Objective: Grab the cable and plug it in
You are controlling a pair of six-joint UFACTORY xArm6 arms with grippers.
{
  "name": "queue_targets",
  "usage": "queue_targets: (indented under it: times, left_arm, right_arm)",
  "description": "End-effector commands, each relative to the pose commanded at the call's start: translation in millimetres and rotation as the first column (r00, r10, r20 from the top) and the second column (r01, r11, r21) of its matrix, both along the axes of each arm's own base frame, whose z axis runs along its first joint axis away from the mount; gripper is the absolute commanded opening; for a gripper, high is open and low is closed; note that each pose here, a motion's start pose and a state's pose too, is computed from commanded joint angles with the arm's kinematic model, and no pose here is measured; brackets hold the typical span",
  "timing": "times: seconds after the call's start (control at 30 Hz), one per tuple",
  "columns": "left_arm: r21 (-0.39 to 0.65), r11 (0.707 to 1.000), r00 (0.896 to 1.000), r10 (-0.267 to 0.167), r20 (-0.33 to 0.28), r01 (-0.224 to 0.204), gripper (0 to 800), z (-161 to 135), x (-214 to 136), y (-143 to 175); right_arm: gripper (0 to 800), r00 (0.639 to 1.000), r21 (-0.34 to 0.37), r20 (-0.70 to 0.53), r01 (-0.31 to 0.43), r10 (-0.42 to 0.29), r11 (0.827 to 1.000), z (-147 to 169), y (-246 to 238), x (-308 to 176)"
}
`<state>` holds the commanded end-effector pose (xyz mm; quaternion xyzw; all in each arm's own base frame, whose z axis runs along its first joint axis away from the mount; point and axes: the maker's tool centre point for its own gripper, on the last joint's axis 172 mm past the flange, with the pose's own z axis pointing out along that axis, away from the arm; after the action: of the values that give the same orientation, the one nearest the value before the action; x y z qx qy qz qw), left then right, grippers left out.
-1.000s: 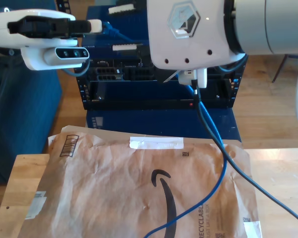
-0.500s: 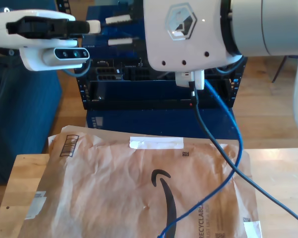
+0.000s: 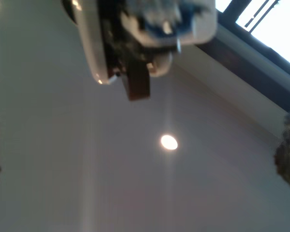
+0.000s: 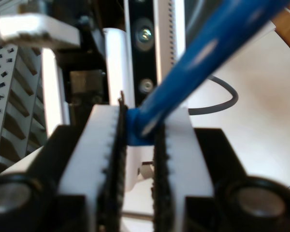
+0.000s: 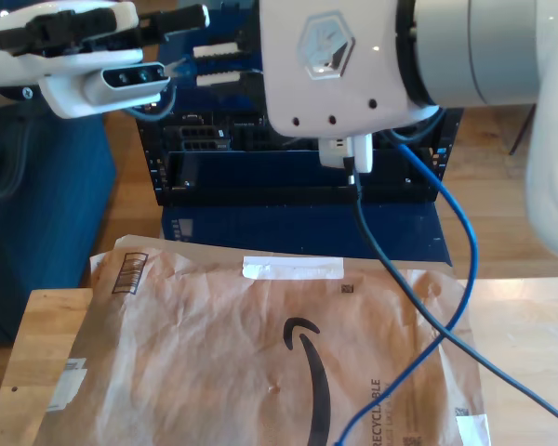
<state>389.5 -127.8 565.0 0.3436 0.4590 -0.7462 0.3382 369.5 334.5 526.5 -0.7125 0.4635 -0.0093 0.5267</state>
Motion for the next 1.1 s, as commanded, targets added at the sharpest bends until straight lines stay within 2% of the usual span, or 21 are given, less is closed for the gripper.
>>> queue_targets:
  times: [0.03, 0.1, 0.13, 0.2, 0.33, 0.4, 0.43, 0.5, 0.63, 0.77, 0.83, 0.87, 0.9, 0.97, 1.03, 1.1]
  left_arm:
    - [0.013, 0.999, 0.999, 0.050, 0.007, -0.050, 795, -3.4, 9.1, 8.3]
    - [0.068, 0.987, 0.989, 0.146, 0.024, -0.147, 798, -20.2, 26.8, 25.1]
    - [0.112, 0.978, 0.984, 0.174, 0.040, -0.178, 798, -33.1, 32.1, 27.4]
    - [0.225, 0.949, 0.975, 0.212, 0.071, -0.223, 798, -66.1, 39.5, 33.9]
    - [0.363, 0.890, 0.961, 0.247, 0.124, -0.275, 798, -109.9, 43.6, 54.0]
    - [0.427, 0.863, 0.962, 0.227, 0.152, -0.271, 798, -124.1, 37.4, 65.4]
    - [0.478, 0.836, 0.962, 0.210, 0.172, -0.268, 798, -133.4, 32.5, 75.6]
    - [0.596, 0.761, 0.965, 0.162, 0.205, -0.254, 798, -152.3, 17.3, 98.8]
    - [0.765, 0.608, 0.971, 0.046, 0.235, -0.214, 798, -172.0, -24.0, 121.9]
    - [0.873, 0.461, 0.982, -0.021, 0.189, -0.158, 799, -211.6, -60.5, 181.1]
    - [0.901, 0.413, 0.982, -0.069, 0.178, -0.134, 799, -226.1, -78.6, 206.0]
    - [0.908, 0.399, 0.978, -0.098, 0.182, -0.128, 799, -232.2, -87.9, 217.4]
    - [0.906, 0.404, 0.976, -0.117, 0.186, -0.124, 799, -240.0, -98.1, 226.0]
    - [0.893, 0.433, 0.977, -0.105, 0.184, -0.121, 799, -260.5, -126.8, 241.1]
    - [0.897, 0.427, 0.981, -0.097, 0.169, -0.112, 799, -270.5, -152.2, 249.4]
    - [0.904, 0.422, 0.980, -0.143, 0.141, -0.069, 799, -282.1, -180.7, 247.0]
  right_arm:
    - [4, 1.000, -0.011, -0.011, 0.004, -0.005, 1.000, -7.5, 0.9, 5.0]
    - [4, 0.999, -0.028, -0.035, 0.040, -0.041, 0.999, -22.3, -8.4, 22.4]
    - [4, 0.997, -0.031, -0.039, 0.071, -0.072, 0.997, -24.4, -19.7, 33.5]
    - [4, 0.989, -0.030, -0.047, 0.138, -0.139, 0.990, -26.8, -46.5, 53.9]
    - [4, 0.962, -0.029, -0.085, 0.258, -0.260, 0.966, -36.3, -91.9, 85.9]
    - [4, 0.955, -0.042, -0.091, 0.280, -0.282, 0.959, -42.7, -102.8, 93.0]
    - [4, 0.952, -0.048, -0.091, 0.289, -0.293, 0.956, -45.2, -107.6, 96.5]
    - [4, 0.945, -0.076, -0.097, 0.306, -0.312, 0.949, -57.2, -116.6, 105.0]
    - [6, 0.940, -0.138, -0.114, 0.305, -0.321, 0.942, -87.3, -120.6, 111.6]
    - [6, 0.922, -0.174, -0.147, 0.333, -0.359, 0.927, -115.2, -137.9, 121.3]
    - [6, 0.917, -0.184, -0.161, 0.336, -0.365, 0.924, -125.4, -140.5, 122.0]
    - [6, 0.914, -0.189, -0.164, 0.339, -0.370, 0.922, -129.3, -142.8, 123.7]
    - [6, 0.911, -0.190, -0.163, 0.348, -0.379, 0.918, -132.4, -146.3, 125.4]
    - [6, 0.906, -0.206, -0.143, 0.366, -0.398, 0.908, -142.1, -155.0, 128.4]
    - [6, 0.905, -0.222, -0.141, 0.366, -0.401, 0.904, -151.3, -157.7, 126.4]
    - [6, 0.902, -0.224, -0.134, 0.375, -0.410, 0.899, -156.0, -161.4, 126.7]
